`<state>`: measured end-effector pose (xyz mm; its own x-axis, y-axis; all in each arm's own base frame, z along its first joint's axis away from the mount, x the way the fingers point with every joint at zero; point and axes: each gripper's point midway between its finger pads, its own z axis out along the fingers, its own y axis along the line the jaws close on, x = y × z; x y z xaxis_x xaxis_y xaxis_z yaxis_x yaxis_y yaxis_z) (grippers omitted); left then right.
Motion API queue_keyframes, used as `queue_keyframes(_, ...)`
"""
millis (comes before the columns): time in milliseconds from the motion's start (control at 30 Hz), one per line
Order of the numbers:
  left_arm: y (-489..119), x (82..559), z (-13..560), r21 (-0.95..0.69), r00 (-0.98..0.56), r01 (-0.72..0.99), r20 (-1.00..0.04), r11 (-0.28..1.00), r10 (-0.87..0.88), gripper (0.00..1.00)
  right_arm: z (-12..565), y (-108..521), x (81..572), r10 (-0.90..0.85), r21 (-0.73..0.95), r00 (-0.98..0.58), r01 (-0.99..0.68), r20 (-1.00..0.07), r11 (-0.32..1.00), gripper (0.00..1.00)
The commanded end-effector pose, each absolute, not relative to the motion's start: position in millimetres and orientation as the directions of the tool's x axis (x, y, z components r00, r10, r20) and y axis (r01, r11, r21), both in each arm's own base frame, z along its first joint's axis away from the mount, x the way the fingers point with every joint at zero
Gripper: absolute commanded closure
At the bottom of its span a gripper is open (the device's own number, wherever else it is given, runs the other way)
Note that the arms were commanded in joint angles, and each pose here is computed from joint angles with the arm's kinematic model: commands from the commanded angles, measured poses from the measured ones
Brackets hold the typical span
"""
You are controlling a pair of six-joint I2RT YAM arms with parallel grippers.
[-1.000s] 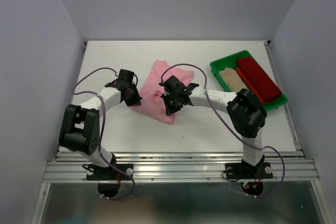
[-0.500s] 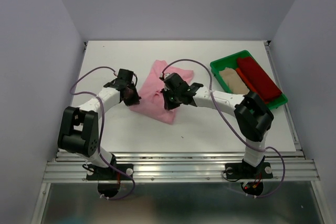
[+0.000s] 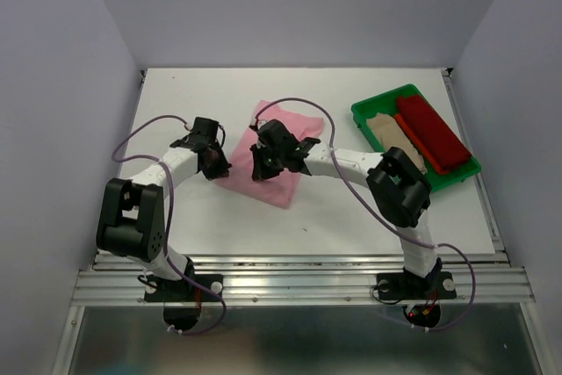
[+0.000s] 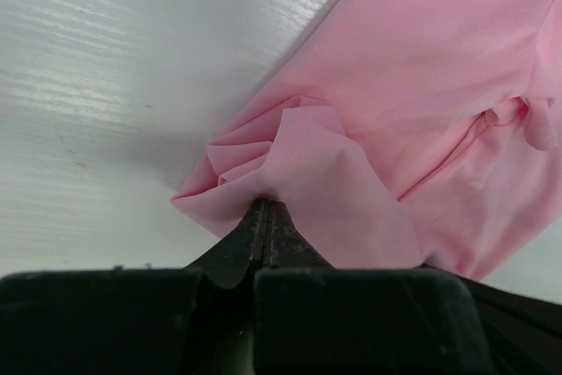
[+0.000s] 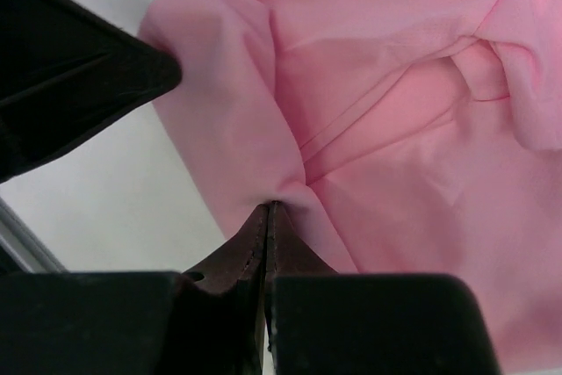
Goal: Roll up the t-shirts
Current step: Roll the T-shirt to the center of the board.
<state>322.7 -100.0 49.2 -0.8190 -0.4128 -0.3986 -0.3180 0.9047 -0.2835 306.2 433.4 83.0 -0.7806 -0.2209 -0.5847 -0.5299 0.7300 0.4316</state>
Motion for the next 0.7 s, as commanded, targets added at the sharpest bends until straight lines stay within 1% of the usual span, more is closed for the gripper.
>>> queue_keyframes(0, -95.5, 322.1, 44.6, -0.272, -0.814, -0.331, -0.401, 0.903, -0.42, 1.0, 70.5, 448.8, 325.8, -0.186, 0.419, -0.77, -0.513, -0.611, 0.749, 0.99)
queue_keyframes(167, -91.4, 317.9, 39.4, -0.255, -0.818, -0.346, -0.39, 0.903, -0.423, 1.0, 39.1, 438.5, 332.7, -0.215, 0.349, -0.766, -0.499, -0.607, 0.793, 0.99)
queue_keyframes(267, -88.1, 316.2, 36.2, -0.249, -0.817, -0.354, -0.386, 0.901, -0.428, 1.0, 36.4, 433.9, 327.4, -0.232, 0.344, -0.766, -0.509, -0.6, 0.789, 0.99)
queue_keyframes(367, -89.1, 316.5, 38.1, -0.258, -0.818, -0.352, -0.383, 0.9, -0.43, 1.0, 60.9, 433.1, 323.6, -0.22, 0.361, -0.746, -0.531, -0.629, 0.767, 0.99)
queue_keyframes(500, -91.8, 324.0, 61.9, -0.291, -0.799, -0.334, -0.418, 0.897, -0.433, 1.0, 108.6, 432.9, 321.5, -0.2, 0.351, -0.678, -0.582, -0.707, 0.734, 0.98)
queue_keyframes(533, -93.1, 330.3, 73.9, -0.306, -0.786, -0.325, -0.439, 0.895, -0.436, 1.0, 112.7, 433.1, 316.3, -0.211, 0.337, -0.664, -0.596, -0.717, 0.729, 0.94)
queue_keyframes(600, -91.2, 333.8, 95.2, -0.316, -0.766, -0.314, -0.473, 0.895, -0.436, 1.0, 130.0, 428.9, 316.7, -0.23, 0.278, -0.608, -0.624, -0.76, 0.73, 0.88)
queue_keyframes(633, -90.1, 338.5, 113.0, -0.33, -0.748, -0.304, -0.498, 0.894, -0.439, 1.0, 130.1, 430.1, 309.3, -0.272, 0.242, -0.581, -0.654, -0.767, 0.717, 0.85)
queue_keyframes(667, -87.0, 340.8, 120.3, -0.328, -0.739, -0.303, -0.512, 0.895, -0.438, 1.0, 134.8, 425.7, 313.4, -0.276, 0.194, -0.556, -0.642, -0.784, 0.742, 0.79)
